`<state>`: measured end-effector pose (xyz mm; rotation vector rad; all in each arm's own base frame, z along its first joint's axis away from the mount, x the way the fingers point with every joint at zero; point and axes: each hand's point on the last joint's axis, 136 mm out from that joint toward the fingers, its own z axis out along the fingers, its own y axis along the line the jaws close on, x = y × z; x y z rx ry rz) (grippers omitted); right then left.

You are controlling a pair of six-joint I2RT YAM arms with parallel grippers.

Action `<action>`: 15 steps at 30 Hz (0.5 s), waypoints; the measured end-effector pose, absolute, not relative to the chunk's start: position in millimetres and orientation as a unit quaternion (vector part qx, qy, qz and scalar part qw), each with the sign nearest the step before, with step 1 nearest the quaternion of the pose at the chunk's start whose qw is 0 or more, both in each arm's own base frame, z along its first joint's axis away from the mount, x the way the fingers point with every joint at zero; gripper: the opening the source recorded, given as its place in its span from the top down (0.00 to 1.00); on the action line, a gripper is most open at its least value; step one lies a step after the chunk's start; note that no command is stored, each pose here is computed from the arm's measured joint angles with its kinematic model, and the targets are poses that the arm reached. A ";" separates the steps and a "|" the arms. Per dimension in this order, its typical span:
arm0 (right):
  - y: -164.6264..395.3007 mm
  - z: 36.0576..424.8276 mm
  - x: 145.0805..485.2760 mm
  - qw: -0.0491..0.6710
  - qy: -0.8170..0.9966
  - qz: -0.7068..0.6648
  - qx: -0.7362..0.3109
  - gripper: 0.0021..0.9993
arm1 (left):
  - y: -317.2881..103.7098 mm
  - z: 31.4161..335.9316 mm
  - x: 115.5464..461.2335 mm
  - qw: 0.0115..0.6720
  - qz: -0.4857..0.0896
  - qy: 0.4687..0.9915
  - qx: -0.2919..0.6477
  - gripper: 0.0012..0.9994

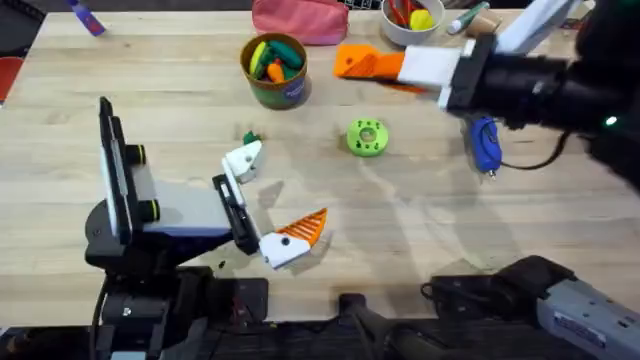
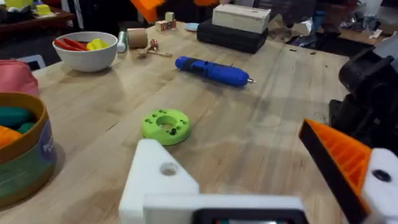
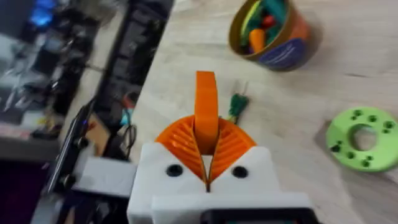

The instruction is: Pick up the gripper from the table and insert it into the empty holder that is missing its gripper. Then pick up a screw, insert it into the mounting hole, and use the screwdriver to tighten it. Finally, clean up the table by picking up the vegetable and placing it into the bucket.

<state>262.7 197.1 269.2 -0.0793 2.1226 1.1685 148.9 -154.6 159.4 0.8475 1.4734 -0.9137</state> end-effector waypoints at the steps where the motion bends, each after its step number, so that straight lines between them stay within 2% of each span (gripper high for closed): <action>1: 200.6 266.0 259.3 0.344 0.812 0.469 -0.045 0.99 | -154.5 159.4 149.0 0.570 -0.389 0.628 0.361 0.01; 15: 223.1 212.9 215.4 0.151 0.776 0.599 -0.124 0.99 | -154.4 159.4 149.3 0.570 -0.388 0.628 0.360 0.01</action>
